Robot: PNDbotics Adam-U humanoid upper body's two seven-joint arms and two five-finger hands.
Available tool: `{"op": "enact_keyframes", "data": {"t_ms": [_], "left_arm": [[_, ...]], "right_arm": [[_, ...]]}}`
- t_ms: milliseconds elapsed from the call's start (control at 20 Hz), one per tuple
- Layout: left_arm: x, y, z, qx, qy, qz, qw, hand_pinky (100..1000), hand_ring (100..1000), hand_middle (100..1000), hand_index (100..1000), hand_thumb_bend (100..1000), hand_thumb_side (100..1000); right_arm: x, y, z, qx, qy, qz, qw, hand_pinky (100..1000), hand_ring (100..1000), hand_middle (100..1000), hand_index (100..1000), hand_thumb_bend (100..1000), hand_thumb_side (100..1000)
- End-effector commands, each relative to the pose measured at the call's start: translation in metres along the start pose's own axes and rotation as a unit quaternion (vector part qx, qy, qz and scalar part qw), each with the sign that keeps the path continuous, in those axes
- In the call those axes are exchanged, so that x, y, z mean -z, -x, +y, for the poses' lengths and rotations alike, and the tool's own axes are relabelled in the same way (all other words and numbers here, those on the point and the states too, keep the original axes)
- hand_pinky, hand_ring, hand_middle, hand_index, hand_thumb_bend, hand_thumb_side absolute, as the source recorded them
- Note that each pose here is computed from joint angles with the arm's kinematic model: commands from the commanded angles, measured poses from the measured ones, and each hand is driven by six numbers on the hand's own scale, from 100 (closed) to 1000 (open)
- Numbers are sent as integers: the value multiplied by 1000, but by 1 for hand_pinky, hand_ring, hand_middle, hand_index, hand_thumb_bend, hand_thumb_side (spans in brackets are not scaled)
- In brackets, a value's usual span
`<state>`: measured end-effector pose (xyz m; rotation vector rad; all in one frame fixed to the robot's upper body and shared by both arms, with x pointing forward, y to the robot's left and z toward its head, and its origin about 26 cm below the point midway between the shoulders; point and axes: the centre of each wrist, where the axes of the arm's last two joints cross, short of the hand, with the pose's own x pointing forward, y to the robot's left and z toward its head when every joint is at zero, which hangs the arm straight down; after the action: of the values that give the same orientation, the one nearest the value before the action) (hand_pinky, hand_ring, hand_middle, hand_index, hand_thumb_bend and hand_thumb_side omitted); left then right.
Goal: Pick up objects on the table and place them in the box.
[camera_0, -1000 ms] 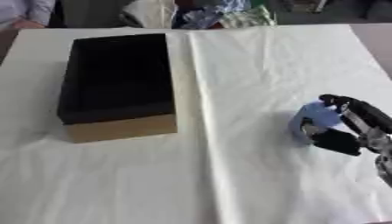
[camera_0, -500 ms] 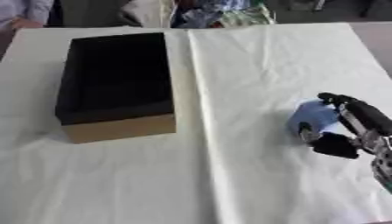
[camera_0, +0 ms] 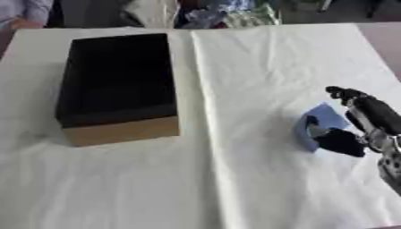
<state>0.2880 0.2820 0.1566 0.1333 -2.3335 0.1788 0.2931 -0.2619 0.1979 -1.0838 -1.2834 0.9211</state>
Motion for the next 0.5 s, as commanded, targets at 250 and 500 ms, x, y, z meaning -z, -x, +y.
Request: {"op": "enact_keyframes", "data": {"t_ms": [250,500], "left_arm": [[4,-6,0,-4,5,-13,1000,1000,679,676,872,100,657],[3,-6,0,-5,5,-12,1000,1000,679,676,871,100,656]], "right_arm": [[-2,0,-1,5,26,4,1000,909,893,890,1000,120,516],[-3,0,4,19,24,-4,1000,938,933,897,1000,100,602]]}}
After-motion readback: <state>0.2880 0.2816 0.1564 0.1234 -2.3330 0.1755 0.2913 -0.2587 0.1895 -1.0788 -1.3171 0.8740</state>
